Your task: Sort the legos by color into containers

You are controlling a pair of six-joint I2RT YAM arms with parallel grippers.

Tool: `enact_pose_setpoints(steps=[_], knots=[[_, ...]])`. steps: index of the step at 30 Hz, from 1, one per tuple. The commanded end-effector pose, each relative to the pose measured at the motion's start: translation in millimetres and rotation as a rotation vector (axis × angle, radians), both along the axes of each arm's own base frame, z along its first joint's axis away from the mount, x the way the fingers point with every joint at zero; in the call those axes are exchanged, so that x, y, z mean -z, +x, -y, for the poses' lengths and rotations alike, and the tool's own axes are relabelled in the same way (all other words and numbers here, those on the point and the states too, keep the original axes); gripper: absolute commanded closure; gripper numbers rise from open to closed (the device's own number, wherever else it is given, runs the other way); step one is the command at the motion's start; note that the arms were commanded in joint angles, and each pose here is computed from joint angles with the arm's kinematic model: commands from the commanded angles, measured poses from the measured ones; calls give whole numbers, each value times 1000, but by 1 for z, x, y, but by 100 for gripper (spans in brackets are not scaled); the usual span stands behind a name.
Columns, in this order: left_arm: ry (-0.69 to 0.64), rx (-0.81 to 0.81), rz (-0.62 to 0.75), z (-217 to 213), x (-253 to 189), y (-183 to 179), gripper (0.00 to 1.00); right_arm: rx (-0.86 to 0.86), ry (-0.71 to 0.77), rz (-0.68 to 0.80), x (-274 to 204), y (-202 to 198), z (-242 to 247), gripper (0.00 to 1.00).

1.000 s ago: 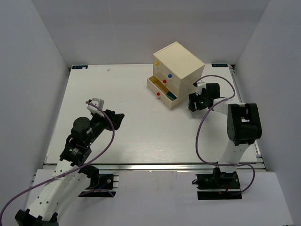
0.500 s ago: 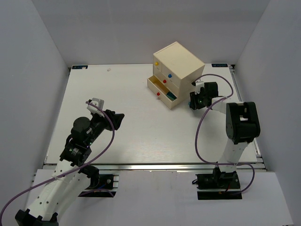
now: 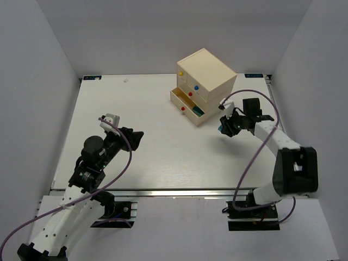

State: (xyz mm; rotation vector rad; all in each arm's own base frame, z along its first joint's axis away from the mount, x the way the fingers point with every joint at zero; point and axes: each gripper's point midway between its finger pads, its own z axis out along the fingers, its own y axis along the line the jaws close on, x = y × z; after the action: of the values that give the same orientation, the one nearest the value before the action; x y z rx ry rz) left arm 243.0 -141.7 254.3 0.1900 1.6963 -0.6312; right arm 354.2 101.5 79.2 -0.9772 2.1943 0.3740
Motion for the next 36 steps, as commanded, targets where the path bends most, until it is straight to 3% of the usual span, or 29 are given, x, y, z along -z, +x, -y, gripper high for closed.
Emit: enact_pose_setpoints(steps=[1, 5, 10, 19, 26, 36], knots=[[-14, 23, 31, 2, -10, -3, 36, -375, 29, 12, -30, -69, -29, 100], [-13, 25, 29, 3, -9, -3, 36, -562, -20, 214, -62, -78, -65, 100], [-6, 6, 16, 1, -5, 1, 36, -610, -157, 395, -86, -55, -111, 99], [13, -69, 10, -12, -2, 6, 36, -457, -490, 723, -131, 18, -167, 100], [10, -159, 50, -30, -12, 5, 36, -414, -809, 822, -134, 46, -162, 97], [5, -181, 69, -35, -17, 2, 36, -322, -1076, 853, -119, 76, -159, 96]])
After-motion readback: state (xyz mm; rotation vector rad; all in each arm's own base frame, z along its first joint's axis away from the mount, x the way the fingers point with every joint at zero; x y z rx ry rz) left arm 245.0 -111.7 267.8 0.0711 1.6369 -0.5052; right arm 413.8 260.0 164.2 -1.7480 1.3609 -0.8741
